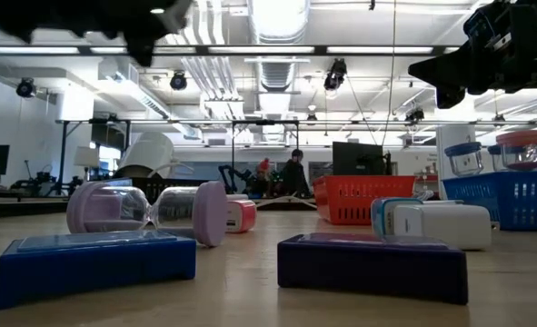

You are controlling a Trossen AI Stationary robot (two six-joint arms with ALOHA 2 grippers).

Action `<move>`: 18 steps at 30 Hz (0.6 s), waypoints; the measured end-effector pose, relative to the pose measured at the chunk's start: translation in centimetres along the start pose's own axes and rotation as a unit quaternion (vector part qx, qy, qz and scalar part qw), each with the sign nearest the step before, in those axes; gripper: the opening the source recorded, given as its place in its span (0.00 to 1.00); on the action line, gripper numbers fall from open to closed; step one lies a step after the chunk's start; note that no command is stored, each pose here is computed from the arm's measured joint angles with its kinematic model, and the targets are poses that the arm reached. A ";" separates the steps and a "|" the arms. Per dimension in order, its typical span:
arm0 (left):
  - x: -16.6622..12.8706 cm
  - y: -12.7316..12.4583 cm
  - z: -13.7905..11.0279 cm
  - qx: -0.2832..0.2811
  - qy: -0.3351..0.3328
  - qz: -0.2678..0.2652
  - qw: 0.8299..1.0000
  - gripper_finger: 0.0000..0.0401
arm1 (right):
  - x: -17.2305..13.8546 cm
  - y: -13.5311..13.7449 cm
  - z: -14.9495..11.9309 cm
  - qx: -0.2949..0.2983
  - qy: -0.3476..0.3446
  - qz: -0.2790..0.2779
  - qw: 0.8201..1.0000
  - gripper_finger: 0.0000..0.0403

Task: Pick & Place Office items
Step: Put the white digital clock into the red bin

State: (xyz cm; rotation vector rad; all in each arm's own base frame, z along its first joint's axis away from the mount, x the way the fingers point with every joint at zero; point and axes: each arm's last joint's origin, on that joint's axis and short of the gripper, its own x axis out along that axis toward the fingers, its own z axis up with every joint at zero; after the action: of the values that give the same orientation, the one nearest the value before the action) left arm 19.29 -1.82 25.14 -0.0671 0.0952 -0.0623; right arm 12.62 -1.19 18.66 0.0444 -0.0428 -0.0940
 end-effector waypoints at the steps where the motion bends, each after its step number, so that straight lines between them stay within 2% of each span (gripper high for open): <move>1: -1.0 0.1 -0.5 -0.008 -0.019 0.004 1.000 0.38 | 0.0 0.0 0.0 0.000 0.000 0.000 1.000 0.02; 8: -5.5 0.6 -3.4 -0.032 -0.091 0.025 0.995 0.38 | 0.0 0.0 0.0 0.001 -0.001 -0.001 1.000 0.02; 18: -7.3 0.8 -4.2 -0.035 -0.118 0.023 0.992 0.38 | 0.0 0.0 0.0 0.001 -0.001 -0.001 1.000 0.02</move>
State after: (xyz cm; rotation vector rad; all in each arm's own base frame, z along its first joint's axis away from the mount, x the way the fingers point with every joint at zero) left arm 11.72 -0.86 21.55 -0.1415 -0.1380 -0.0044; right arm 12.62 -1.20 18.68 0.0466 -0.0447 -0.0951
